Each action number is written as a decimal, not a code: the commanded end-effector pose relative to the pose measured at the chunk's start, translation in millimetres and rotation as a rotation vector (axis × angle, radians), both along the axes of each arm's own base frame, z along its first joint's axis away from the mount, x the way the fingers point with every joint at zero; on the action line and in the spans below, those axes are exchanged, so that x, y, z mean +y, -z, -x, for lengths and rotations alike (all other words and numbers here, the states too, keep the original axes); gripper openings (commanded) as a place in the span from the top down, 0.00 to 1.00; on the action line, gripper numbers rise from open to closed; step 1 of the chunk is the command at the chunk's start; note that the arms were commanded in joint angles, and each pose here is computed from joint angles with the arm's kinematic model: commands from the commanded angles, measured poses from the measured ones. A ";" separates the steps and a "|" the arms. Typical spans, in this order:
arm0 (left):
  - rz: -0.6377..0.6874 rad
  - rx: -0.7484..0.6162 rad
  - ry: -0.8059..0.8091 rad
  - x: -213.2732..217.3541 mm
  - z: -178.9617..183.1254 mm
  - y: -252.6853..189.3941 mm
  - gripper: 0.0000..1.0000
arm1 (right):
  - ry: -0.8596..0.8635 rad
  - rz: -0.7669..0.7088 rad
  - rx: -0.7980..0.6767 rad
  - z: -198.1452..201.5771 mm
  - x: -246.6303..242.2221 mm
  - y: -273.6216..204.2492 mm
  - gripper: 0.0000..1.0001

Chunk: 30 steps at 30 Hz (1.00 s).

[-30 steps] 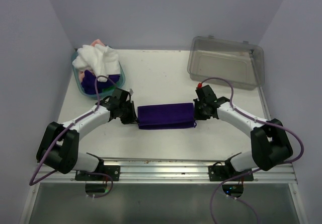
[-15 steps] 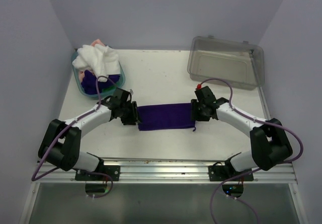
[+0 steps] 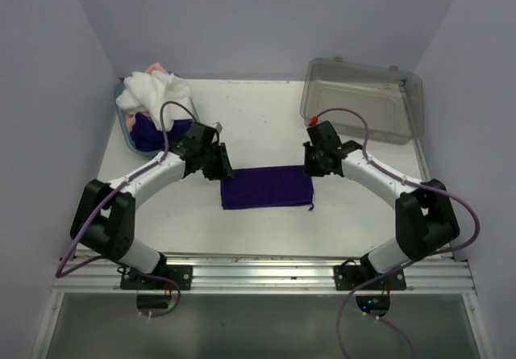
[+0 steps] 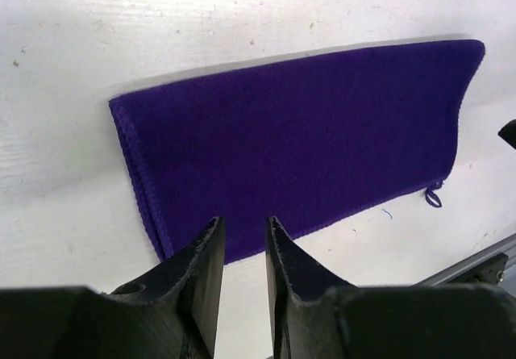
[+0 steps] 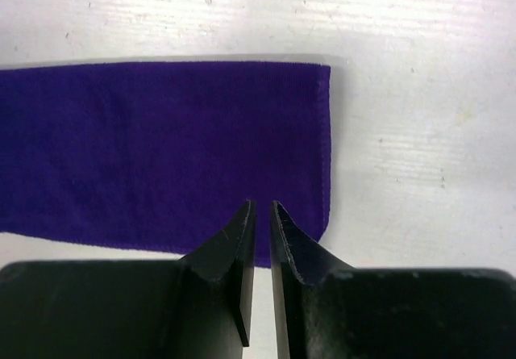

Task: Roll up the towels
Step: Fold the towel

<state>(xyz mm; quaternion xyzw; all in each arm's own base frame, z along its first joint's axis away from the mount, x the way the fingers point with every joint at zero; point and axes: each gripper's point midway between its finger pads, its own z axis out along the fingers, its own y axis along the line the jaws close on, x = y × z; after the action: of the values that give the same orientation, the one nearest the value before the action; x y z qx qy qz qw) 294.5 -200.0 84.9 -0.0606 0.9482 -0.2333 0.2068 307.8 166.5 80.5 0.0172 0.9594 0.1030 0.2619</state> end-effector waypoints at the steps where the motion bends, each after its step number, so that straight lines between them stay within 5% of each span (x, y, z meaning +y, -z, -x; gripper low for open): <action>1: 0.017 -0.036 0.028 -12.7 -19.7 -0.2 0.71 | -0.001 0.012 -0.040 -31.1 7.3 -4.7 0.84; 14: -0.078 0.090 0.012 -8.1 -51.3 66.5 0.72 | 0.017 0.088 0.095 -53.5 -10.8 64.9 1.00; 21: -0.096 0.096 0.041 -21.8 -89.1 77.2 0.72 | 0.067 0.022 0.153 3.3 -17.6 78.5 1.00; 25: -0.111 0.122 0.083 -36.3 -111.1 99.3 0.72 | 0.049 -0.009 0.206 69.3 -5.9 86.6 1.00; 30: -0.132 0.047 0.147 -57.3 -143.9 75.8 0.71 | 0.007 -0.062 0.188 110.9 26.2 61.1 1.00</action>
<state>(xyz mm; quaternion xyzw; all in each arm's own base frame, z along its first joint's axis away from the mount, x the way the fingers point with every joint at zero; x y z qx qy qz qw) 440.9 -264.4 23.5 -0.0162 0.9564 -0.2271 0.1828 229.9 190.9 16.0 0.0167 0.9697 0.1327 0.2045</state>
